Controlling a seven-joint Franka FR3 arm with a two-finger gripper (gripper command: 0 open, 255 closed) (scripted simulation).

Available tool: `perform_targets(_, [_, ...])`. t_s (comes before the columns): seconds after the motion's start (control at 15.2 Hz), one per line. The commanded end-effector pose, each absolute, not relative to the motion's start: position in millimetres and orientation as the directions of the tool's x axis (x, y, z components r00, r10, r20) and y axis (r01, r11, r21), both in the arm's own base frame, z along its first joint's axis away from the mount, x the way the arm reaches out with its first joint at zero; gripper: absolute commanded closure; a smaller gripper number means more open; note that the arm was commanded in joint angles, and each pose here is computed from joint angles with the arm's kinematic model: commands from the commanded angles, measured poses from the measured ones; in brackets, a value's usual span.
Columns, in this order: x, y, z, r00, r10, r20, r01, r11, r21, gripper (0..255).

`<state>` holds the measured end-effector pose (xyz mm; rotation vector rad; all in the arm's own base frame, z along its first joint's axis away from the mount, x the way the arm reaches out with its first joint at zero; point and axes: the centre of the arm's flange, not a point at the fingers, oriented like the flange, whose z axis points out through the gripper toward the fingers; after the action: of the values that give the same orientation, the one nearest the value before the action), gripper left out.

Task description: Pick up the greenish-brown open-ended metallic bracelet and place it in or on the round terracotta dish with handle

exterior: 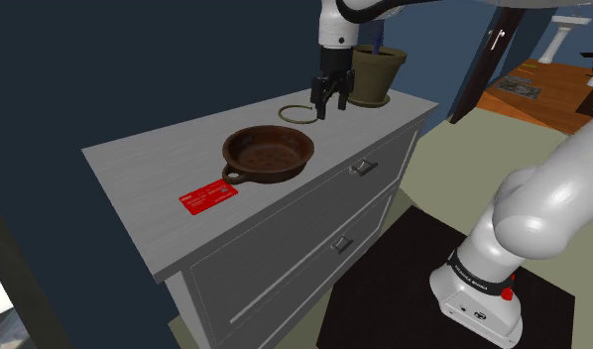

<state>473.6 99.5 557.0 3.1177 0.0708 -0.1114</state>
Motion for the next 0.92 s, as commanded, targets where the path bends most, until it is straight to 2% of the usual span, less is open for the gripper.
perform_targets(0.0, [493,117,560,0.997,0.06,-0.057,0.061,-0.998,0.016,0])
perform_targets(0.46, [553,177,570,0.994,0.113,-0.004,0.113,-0.994,0.008,0])
perform_targets(0.86, [554,179,544,0.993,0.114,-0.003,0.114,-0.993,0.007,0])
